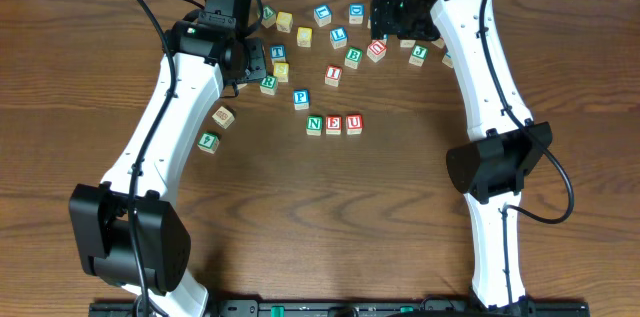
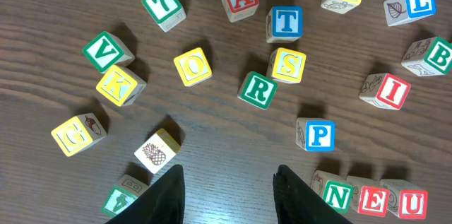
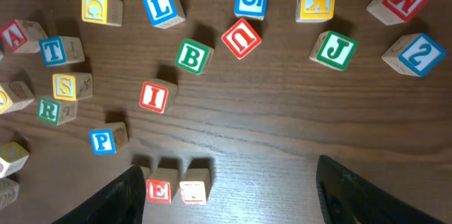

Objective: Spell out NEURIPS
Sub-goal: 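Move the left gripper over the green R block, then lower and close the left gripper on the green R block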

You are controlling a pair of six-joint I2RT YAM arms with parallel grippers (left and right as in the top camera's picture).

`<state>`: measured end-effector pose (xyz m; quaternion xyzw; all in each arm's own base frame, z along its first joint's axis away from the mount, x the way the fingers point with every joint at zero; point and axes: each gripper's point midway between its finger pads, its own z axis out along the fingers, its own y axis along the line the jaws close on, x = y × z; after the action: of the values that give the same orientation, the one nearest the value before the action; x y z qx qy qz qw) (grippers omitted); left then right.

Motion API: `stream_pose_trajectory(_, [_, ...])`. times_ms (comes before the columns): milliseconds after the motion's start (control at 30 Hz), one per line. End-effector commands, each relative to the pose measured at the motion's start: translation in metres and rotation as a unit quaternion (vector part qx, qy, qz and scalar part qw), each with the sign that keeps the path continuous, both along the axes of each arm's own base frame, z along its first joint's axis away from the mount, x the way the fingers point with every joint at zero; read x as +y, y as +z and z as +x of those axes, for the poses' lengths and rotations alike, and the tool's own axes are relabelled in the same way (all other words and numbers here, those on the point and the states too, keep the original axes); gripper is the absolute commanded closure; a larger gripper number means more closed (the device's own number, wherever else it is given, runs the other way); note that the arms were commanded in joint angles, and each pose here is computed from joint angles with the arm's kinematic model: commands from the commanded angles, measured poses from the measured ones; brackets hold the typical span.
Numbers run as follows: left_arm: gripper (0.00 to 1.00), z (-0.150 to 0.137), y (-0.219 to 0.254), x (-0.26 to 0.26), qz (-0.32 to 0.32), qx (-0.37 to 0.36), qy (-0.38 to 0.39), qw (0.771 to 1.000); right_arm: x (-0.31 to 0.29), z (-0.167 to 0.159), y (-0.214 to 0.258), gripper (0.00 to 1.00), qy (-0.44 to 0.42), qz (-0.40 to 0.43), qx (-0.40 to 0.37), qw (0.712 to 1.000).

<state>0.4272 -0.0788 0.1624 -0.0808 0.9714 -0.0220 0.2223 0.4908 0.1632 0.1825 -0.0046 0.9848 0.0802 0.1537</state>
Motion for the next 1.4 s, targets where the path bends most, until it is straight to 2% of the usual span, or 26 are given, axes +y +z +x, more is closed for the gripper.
stream_pose_trajectory(0, [0.59,0.002,-0.001,0.0,-0.002,0.0,0.008,1.0,0.011,-0.004,0.006,0.28,0.019,-0.002,-0.01,1.0])
stream_pose_trajectory(400, [0.59,0.001,-0.004,0.001,0.009,0.003,-0.013,1.0,0.014,-0.003,0.007,0.28,0.021,-0.001,-0.013,1.0])
stream_pose_trajectory(600, [0.45,0.015,-0.005,-0.002,0.017,-0.028,-0.04,0.999,0.014,-0.003,0.007,0.28,0.021,-0.001,-0.013,1.0])
stream_pose_trajectory(733, [0.41,0.032,-0.01,-0.006,0.017,-0.048,-0.047,0.998,0.014,-0.004,0.006,0.27,0.021,-0.002,-0.011,1.0])
stream_pose_trajectory(833, [0.41,0.04,-0.035,-0.008,0.024,-0.033,-0.057,0.998,0.013,-0.006,0.005,0.27,0.021,-0.004,-0.006,1.0])
stream_pose_trajectory(1100, [0.41,0.037,-0.083,-0.016,0.018,0.021,-0.086,0.996,0.011,-0.008,0.004,0.26,0.019,-0.008,-0.002,1.0])
stream_pose_trajectory(1367, [0.41,0.036,-0.111,-0.015,0.022,0.049,-0.086,0.995,0.011,-0.008,0.004,0.26,0.02,-0.008,-0.002,1.0])
